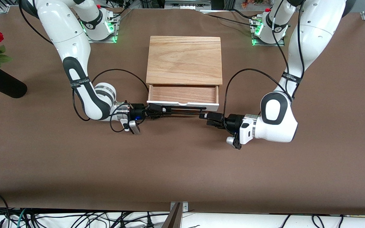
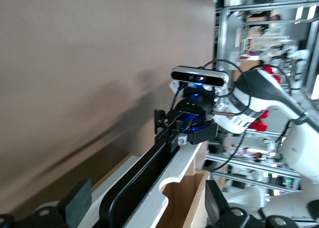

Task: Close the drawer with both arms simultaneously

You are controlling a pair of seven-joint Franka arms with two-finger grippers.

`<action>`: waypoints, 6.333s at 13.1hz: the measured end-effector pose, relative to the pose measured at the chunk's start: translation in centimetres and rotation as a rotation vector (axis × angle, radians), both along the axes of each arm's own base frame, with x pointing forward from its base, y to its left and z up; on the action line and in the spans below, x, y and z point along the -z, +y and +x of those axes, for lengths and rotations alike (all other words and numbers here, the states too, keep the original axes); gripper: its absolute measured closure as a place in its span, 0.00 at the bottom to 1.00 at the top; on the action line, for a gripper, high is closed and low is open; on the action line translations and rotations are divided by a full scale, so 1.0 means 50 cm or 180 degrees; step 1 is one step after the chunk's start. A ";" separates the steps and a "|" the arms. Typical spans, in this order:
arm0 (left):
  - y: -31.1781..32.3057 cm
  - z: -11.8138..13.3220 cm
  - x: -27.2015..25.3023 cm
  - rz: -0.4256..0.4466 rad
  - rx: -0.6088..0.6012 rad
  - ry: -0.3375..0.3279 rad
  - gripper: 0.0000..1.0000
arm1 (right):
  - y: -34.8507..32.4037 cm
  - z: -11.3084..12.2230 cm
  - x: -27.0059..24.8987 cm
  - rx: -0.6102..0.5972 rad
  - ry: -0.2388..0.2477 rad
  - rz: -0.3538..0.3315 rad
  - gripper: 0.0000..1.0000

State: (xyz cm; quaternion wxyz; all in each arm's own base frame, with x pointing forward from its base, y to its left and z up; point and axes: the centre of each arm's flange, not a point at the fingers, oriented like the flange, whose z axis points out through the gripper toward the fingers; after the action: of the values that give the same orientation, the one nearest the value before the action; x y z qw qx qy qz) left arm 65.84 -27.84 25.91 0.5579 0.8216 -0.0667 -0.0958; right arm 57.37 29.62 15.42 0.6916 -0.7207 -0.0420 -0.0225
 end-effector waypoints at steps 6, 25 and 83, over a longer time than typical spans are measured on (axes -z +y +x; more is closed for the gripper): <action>-0.007 -0.049 0.129 -0.0590 -0.0281 0.0046 0.01 | 0.005 0.000 -0.001 0.0044 0.0026 0.0034 0.82; -0.031 -0.120 0.184 -0.0864 -0.0135 -0.0096 0.82 | 0.005 -0.002 0.002 0.0048 0.0039 0.0036 0.82; 0.226 0.120 -0.106 0.1420 0.0653 -0.0956 0.00 | -0.481 -0.002 -0.510 -0.1162 -0.0639 -0.3351 0.00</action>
State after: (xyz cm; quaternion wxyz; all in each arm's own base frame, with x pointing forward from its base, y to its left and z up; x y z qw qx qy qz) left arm 71.82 -16.56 31.23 0.3346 0.9180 -0.2087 -0.0413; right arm 57.30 5.57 40.91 0.2241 -0.9438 -0.2371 0.0530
